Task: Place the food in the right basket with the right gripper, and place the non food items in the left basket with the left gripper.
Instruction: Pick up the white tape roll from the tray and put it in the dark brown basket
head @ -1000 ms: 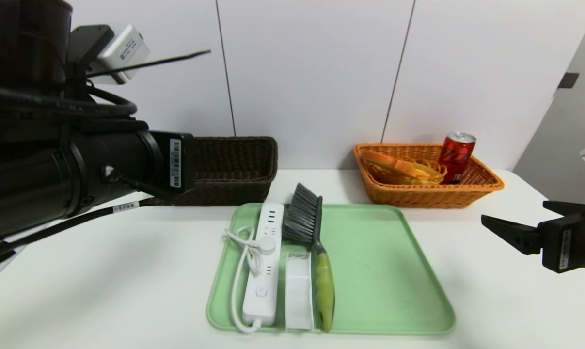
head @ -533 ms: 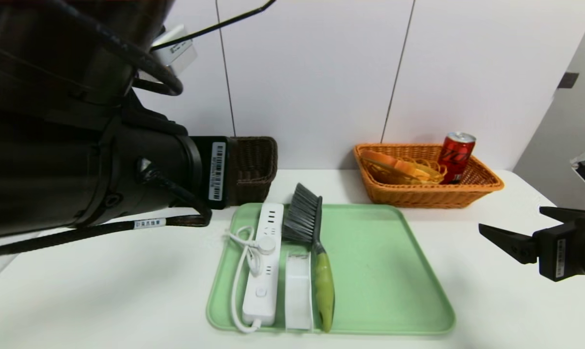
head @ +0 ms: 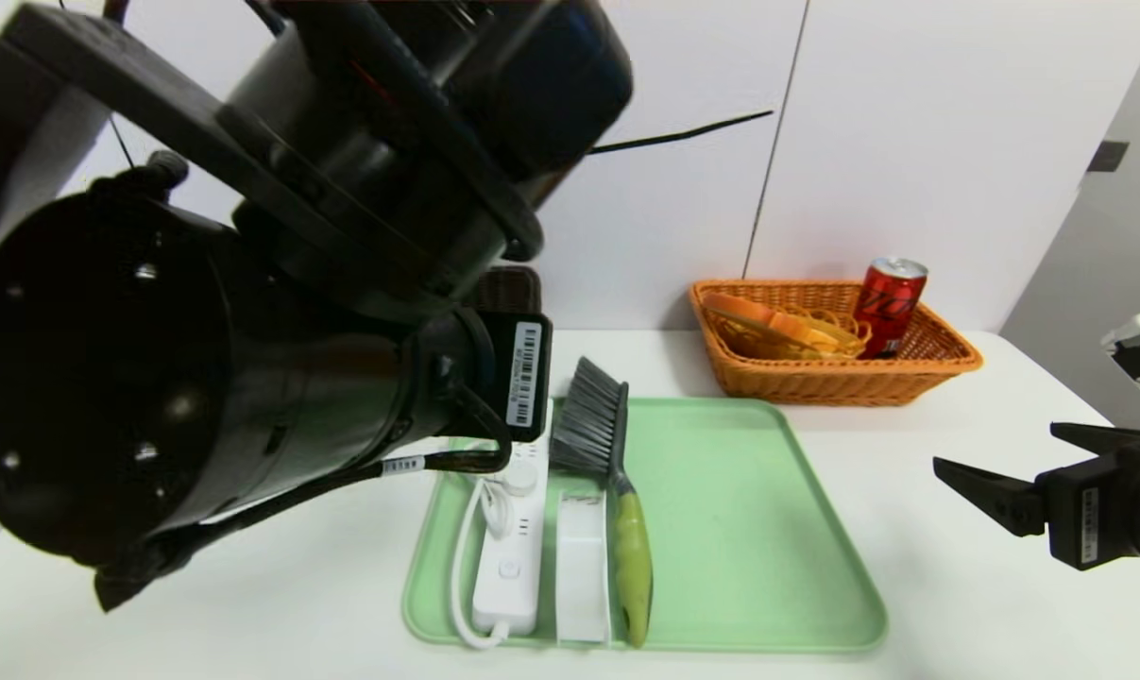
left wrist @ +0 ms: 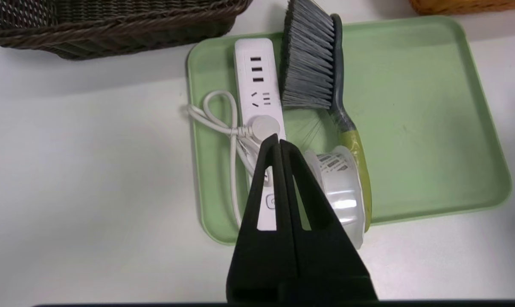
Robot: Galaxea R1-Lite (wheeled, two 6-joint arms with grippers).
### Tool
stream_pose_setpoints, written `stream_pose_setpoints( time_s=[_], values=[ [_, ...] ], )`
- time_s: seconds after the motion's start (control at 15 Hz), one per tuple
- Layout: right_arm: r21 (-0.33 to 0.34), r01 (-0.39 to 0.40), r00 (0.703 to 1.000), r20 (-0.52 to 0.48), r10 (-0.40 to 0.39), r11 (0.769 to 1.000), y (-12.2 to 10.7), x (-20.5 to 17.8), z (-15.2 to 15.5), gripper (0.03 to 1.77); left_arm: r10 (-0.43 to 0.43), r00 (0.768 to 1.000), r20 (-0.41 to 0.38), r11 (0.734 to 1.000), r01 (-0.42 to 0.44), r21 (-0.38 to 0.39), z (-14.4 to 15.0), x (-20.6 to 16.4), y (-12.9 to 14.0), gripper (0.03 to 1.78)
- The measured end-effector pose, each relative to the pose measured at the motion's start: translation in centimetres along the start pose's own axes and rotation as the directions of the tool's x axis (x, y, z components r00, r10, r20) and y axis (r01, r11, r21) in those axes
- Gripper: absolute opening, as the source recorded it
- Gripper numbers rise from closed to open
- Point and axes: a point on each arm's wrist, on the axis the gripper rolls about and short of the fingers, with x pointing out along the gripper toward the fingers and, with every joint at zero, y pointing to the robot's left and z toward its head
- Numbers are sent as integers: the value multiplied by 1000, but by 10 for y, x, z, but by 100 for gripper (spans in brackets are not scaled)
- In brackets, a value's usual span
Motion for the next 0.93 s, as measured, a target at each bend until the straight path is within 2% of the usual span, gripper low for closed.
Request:
stream_pose_setpoints(
  time_s=[0.8, 0.93],
  values=[
    [-18, -1, 999, -32, 1, 1000, 1, 1, -10, 170, -37, 998, -45, 999, 38, 21, -21, 8, -34, 4],
    [-21, 0, 999, -35, -1, 1000, 1, 2, -11, 170, -14, 997, -78, 998, 18, 52, -28, 10, -36, 4]
  ],
)
